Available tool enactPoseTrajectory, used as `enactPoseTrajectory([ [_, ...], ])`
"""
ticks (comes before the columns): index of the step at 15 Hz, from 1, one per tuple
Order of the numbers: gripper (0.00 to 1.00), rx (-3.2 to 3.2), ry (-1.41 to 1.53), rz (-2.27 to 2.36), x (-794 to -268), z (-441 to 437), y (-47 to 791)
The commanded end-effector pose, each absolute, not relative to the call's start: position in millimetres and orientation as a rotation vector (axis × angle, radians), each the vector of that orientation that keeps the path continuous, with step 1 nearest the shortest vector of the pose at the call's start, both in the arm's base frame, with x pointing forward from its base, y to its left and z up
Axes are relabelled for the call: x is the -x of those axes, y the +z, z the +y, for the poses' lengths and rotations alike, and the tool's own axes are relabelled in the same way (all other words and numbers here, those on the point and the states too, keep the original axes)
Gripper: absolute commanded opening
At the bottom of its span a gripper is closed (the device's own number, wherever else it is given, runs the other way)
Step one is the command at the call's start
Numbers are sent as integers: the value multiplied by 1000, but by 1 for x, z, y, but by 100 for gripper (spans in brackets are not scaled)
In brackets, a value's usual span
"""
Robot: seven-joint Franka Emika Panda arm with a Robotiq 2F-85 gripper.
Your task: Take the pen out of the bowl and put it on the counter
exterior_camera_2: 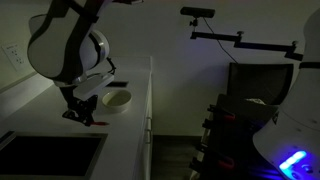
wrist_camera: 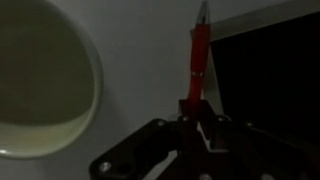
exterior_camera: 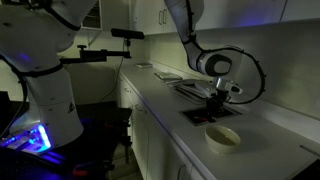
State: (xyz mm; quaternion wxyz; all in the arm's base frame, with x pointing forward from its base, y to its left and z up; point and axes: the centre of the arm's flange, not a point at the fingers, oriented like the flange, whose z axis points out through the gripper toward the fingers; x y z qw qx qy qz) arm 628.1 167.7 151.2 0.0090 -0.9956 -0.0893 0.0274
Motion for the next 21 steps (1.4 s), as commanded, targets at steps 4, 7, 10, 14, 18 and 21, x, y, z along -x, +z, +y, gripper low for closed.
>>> enactPoseTrajectory([
  [4,4,3164,27,-82,-626,172,131],
  [7,13,3178,-13,-35,-626,173,130],
  [10,47,3180,-26,-46,-624,172,139],
  [14,77,3156,5,-172,-619,168,168],
  [18,100,3148,98,-322,-607,165,203],
  [21,100,3142,204,-411,-601,161,218],
])
